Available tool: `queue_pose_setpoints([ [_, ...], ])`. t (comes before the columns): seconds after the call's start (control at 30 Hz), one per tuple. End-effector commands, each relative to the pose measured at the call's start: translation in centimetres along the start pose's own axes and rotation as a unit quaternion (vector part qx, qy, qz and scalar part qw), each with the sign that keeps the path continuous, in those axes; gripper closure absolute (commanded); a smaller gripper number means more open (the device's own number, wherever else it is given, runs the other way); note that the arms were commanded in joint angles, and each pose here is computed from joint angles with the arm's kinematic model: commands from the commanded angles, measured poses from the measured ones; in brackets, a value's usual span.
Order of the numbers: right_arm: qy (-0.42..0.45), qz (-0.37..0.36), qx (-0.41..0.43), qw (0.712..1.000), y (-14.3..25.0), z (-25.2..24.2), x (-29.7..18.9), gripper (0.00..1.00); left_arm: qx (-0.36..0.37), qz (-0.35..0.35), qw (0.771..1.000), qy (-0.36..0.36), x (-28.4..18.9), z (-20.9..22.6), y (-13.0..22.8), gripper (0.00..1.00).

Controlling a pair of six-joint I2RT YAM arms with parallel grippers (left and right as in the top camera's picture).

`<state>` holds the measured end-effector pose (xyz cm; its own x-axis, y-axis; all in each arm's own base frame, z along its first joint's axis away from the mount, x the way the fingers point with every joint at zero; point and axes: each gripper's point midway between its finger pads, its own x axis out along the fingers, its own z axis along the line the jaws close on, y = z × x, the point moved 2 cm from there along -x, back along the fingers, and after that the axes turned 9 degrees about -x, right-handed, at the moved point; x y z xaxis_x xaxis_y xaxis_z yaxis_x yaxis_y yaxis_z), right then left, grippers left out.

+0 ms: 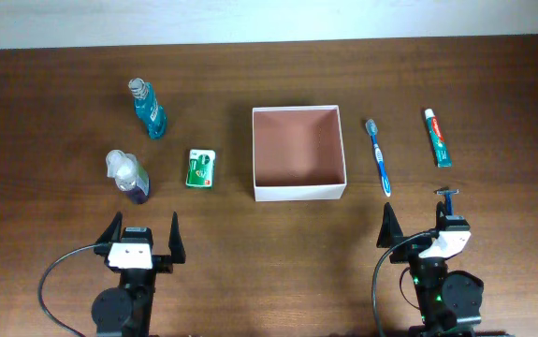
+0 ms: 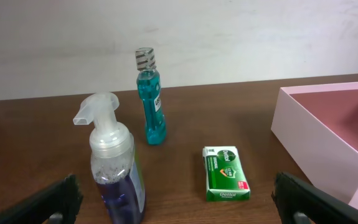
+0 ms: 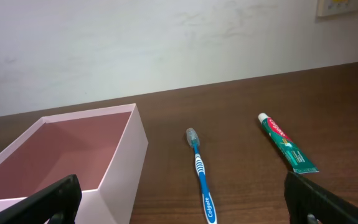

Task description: Pack container

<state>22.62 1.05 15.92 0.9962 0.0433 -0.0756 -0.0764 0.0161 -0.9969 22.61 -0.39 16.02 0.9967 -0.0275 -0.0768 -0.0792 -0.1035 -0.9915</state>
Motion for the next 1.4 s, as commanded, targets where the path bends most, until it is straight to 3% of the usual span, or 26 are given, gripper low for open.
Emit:
queue_pose_setpoints([
  [0.0, -0.006, 0.001, -0.003, 1.000, 0.2, 0.2, 0.0, 0.02, 0.008, -0.002, 1.000, 0.004, 0.0, -0.1, 0.1, 0.01],
  [0.6, -0.006, 0.001, -0.003, 1.000, 0.2, 0.2, 0.0, 0.02, 0.008, -0.002, 1.000, 0.015, 0.0, -0.4, 0.1, 0.01],
  [0.73, -0.006, 0.001, -0.003, 1.000, 0.2, 0.2, 0.0, 0.02, 0.010, -0.020, 0.998, 0.066, -0.2, -2.0, -0.8, 0.01],
  [0.87, -0.006, 0.001, -0.003, 1.000, 0.2, 0.2, 0.0, 0.02, 0.018, -0.069, 0.992, 0.103, -0.6, -3.2, -3.3, 0.01],
  [1.1, -0.006, 0.001, -0.003, 1.000, 0.2, 0.2, 0.0, 0.02, 0.019, -0.129, 0.990, 0.057, -2.2, -2.5, -10.1, 0.01],
  [1.2, -0.006, 0.001, -0.003, 1.000, 0.2, 0.2, 0.0, 0.02, 0.014, -0.107, 0.994, 0.033, -2.1, -2.0, -12.7, 0.01],
  [1.37, -0.006, 0.001, -0.003, 1.000, 0.2, 0.2, 0.0, 0.02, 0.056, 0.009, 0.998, 0.022, 0.3, -2.3, -16.3, 0.01],
])
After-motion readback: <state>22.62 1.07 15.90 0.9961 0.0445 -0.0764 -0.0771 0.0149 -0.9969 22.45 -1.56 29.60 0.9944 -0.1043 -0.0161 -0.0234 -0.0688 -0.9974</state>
